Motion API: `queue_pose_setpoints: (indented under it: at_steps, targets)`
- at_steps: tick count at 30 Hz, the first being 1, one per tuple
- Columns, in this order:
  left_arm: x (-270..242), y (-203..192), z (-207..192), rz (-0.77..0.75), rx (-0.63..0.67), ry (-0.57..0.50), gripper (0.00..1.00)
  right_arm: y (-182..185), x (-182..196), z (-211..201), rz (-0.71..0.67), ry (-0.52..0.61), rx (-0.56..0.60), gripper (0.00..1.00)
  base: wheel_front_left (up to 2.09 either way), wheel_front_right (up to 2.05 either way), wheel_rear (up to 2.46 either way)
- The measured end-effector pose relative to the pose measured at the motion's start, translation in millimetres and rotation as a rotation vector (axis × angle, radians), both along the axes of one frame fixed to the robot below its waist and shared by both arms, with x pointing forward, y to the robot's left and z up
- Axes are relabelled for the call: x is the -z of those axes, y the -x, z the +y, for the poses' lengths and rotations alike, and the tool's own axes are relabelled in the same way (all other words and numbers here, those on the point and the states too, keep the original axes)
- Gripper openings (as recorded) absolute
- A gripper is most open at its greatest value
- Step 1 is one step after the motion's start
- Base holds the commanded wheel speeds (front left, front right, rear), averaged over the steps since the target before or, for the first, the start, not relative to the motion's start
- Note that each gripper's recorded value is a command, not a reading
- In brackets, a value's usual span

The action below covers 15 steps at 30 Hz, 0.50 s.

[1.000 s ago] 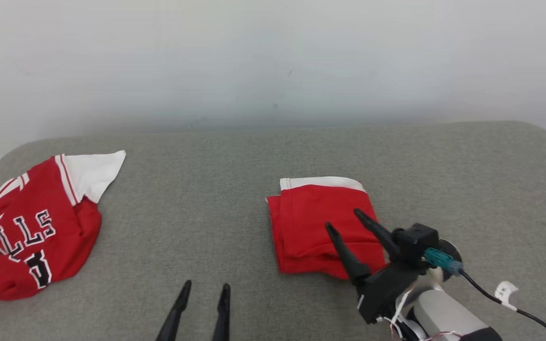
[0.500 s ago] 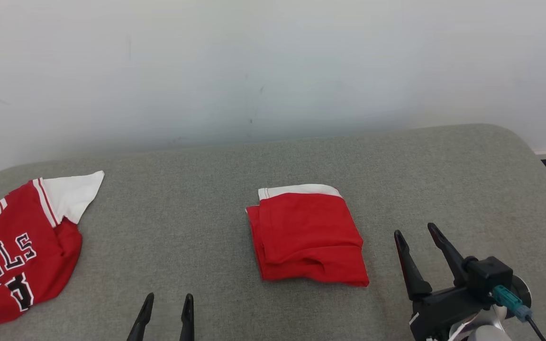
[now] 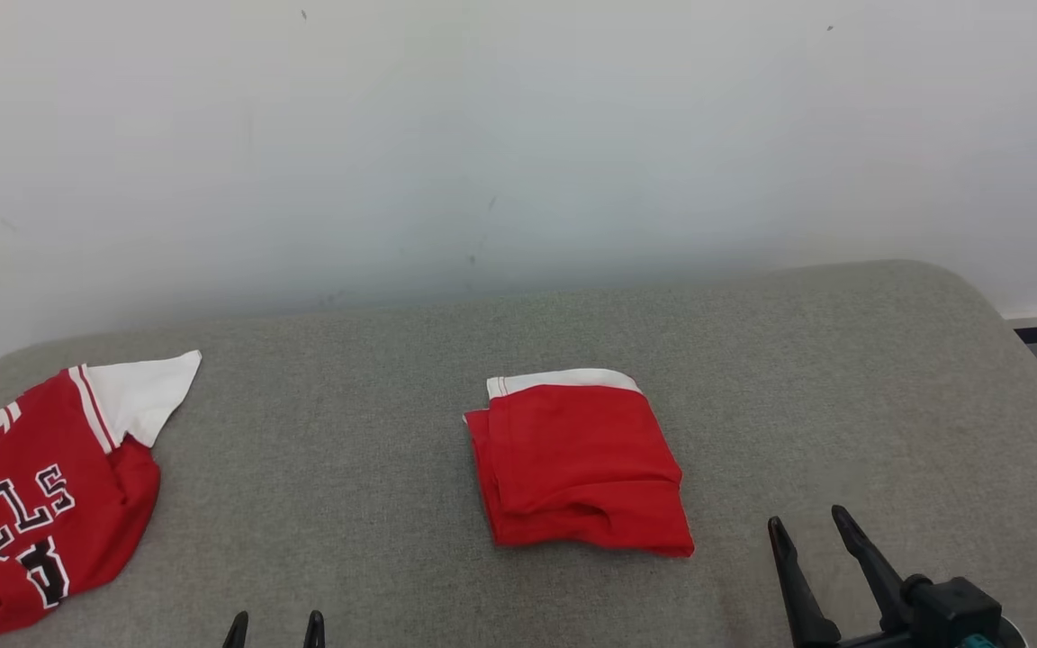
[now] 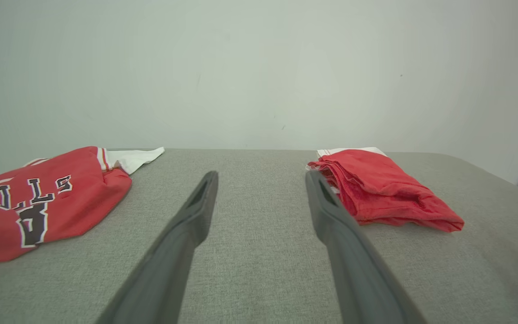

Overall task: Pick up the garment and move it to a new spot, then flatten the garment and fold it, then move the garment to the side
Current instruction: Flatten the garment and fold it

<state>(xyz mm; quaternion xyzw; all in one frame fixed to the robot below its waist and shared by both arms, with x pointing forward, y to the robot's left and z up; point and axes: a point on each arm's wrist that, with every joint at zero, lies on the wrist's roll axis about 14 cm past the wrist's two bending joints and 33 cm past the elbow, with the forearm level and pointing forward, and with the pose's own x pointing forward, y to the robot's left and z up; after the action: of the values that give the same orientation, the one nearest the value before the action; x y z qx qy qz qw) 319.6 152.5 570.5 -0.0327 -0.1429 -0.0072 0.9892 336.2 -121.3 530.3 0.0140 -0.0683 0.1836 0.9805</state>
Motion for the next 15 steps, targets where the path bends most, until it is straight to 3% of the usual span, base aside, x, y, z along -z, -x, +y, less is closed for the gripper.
queue_pose_setpoints:
  at_steps: [15]
  targets:
    - [5.8,5.8,2.8,0.014,0.0,-0.021,1.0,13.6,7.0,6.0,0.022,-0.021,-0.016,1.0,0.0,0.0,0.0]
